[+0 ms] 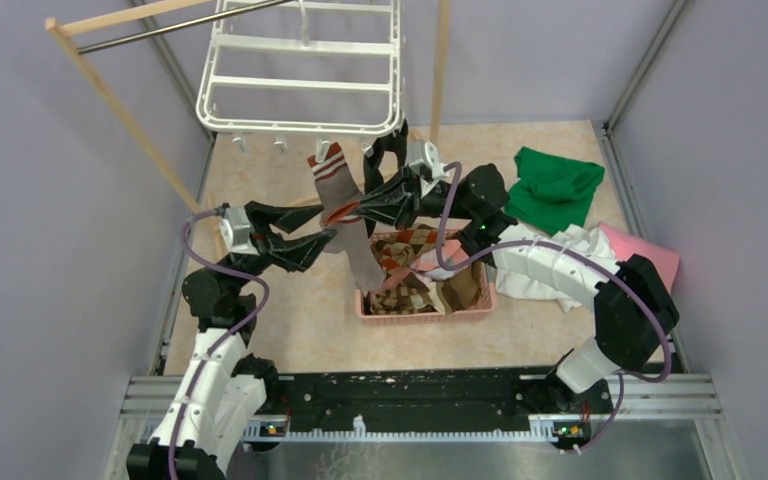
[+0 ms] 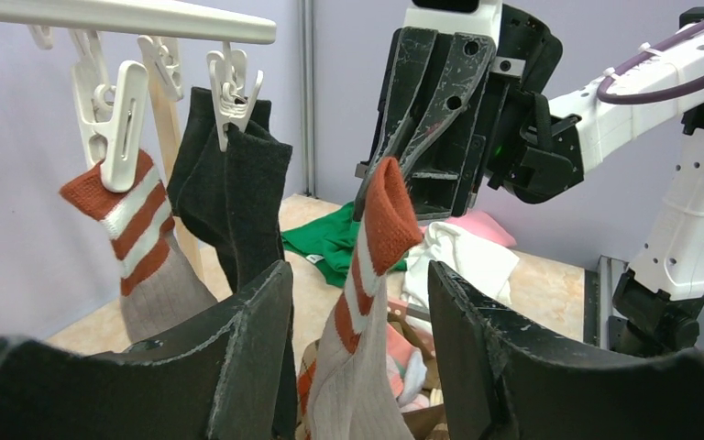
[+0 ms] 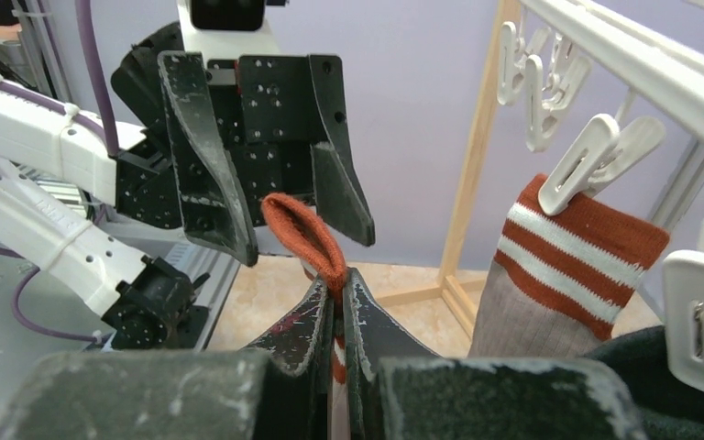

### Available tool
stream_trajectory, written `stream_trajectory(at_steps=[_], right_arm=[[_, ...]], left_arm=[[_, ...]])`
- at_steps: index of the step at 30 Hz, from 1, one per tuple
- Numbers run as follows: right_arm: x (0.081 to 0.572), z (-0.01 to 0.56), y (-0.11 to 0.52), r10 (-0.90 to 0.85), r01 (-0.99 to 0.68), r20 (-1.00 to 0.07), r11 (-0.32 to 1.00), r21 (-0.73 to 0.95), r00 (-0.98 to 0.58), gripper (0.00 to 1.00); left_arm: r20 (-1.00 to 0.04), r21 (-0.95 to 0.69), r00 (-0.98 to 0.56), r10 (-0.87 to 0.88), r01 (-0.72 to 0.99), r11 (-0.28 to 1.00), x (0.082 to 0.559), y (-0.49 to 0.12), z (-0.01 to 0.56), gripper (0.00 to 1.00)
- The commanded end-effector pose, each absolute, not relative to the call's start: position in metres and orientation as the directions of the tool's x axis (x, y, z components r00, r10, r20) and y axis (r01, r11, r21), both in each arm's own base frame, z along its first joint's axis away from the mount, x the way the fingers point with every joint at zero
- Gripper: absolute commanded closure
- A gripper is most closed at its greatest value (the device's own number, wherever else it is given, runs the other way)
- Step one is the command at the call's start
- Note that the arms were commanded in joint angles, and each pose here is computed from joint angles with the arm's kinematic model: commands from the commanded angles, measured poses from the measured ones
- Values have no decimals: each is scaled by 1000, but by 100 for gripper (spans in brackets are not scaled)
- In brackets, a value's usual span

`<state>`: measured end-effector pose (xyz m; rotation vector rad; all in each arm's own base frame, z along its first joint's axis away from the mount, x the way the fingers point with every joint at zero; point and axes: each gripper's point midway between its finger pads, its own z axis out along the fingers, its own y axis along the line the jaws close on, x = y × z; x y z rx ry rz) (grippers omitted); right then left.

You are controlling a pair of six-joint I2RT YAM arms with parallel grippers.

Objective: Clip the socks to the hanger
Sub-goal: Adjust the sock.

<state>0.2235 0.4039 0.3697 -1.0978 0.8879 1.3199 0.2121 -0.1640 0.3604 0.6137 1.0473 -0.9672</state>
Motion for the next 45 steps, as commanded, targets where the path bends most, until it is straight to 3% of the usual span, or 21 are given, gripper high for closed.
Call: stream_trajectory(at_steps=[1, 5, 23, 25, 33, 36, 42, 45], right_arm=[[214, 399, 408, 348, -980, -929, -96, -171, 128, 100], [213, 400, 410, 350, -979, -928, -104, -175, 129, 100], [212, 396, 414, 340, -980, -933, -115, -165, 117, 100], [212, 397, 414, 341, -979, -932, -115, -167, 118, 100], [211, 400, 413, 349, -979, -930, -116, -170, 120, 100], [211, 400, 413, 347, -979, -930, -117, -168, 118, 100], [214, 406, 408, 359, -971, -916, -84, -222, 178, 67], [218, 416, 404, 377, -957, -893, -52, -286, 247, 60]], left_arm=[[-904, 39, 229, -362, 886, 462, 210, -165, 371, 41], [-904, 34, 222, -365, 889, 457, 211, -166, 371, 48], [-867, 66, 278, -414, 887, 457, 201, -164, 394, 49], [-868, 69, 277, -412, 889, 452, 200, -164, 394, 55], [-878, 64, 263, -401, 893, 445, 199, -166, 388, 97], [-878, 67, 275, -391, 881, 469, 199, -163, 388, 100], [-904, 78, 305, -299, 807, 586, 209, -152, 375, 100], [-929, 82, 296, -224, 753, 653, 217, -143, 364, 100]])
